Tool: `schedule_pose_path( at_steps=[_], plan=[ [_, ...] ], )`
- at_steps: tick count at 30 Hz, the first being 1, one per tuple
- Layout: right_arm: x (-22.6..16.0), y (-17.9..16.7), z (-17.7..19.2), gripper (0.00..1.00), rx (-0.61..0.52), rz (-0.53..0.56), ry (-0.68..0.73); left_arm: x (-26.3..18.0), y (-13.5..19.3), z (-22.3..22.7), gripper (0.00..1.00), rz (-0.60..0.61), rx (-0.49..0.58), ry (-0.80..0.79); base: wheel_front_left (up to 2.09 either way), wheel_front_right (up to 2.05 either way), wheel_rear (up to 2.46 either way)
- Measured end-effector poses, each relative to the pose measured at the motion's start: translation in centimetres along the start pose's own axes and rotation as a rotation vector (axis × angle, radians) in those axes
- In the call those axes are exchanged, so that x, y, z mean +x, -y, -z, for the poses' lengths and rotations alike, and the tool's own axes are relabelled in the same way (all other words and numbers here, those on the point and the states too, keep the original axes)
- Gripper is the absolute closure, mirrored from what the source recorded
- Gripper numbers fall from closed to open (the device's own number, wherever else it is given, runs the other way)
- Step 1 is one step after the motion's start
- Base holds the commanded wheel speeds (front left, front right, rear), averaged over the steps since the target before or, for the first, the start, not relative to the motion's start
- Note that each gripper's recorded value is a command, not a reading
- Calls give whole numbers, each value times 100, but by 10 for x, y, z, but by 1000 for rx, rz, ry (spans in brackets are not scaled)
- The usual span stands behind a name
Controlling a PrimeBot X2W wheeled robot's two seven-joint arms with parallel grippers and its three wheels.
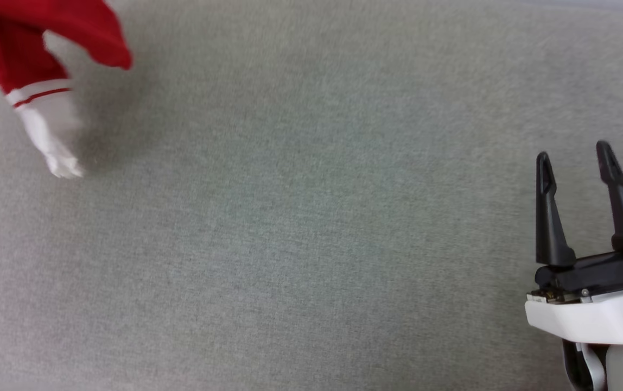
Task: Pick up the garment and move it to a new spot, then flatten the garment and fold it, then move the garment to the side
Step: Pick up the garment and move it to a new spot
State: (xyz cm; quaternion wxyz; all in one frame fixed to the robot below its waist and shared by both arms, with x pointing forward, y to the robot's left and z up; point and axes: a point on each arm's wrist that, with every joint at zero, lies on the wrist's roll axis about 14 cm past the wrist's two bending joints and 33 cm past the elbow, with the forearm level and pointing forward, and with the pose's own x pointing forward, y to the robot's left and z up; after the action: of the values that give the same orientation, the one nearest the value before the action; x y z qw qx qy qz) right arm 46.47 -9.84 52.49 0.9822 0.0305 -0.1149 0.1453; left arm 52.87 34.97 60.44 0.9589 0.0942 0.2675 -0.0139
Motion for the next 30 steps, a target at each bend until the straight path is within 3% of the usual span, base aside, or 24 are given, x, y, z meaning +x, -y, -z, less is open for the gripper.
schedule_pose_path(
  at_steps=[5,10,19,23,30],
  plan=[
    [-14,6,-19,0,-7,24,19,-21,42,-52,100,84,127,115,0,0,0],
    [-30,22,-34,0,-20,78,34,-32,107,-93,100,213,254,212,0,0,0],
    [-64,55,-55,0,-60,195,44,-38,229,-113,100,485,402,301,0,0,0],
    [-76,69,-58,0,-76,241,38,-34,289,-89,100,640,445,284,0,0,0],
    [-77,78,-50,0,-83,265,13,-23,379,29,100,912,498,52,0,0,0]
  ],
)
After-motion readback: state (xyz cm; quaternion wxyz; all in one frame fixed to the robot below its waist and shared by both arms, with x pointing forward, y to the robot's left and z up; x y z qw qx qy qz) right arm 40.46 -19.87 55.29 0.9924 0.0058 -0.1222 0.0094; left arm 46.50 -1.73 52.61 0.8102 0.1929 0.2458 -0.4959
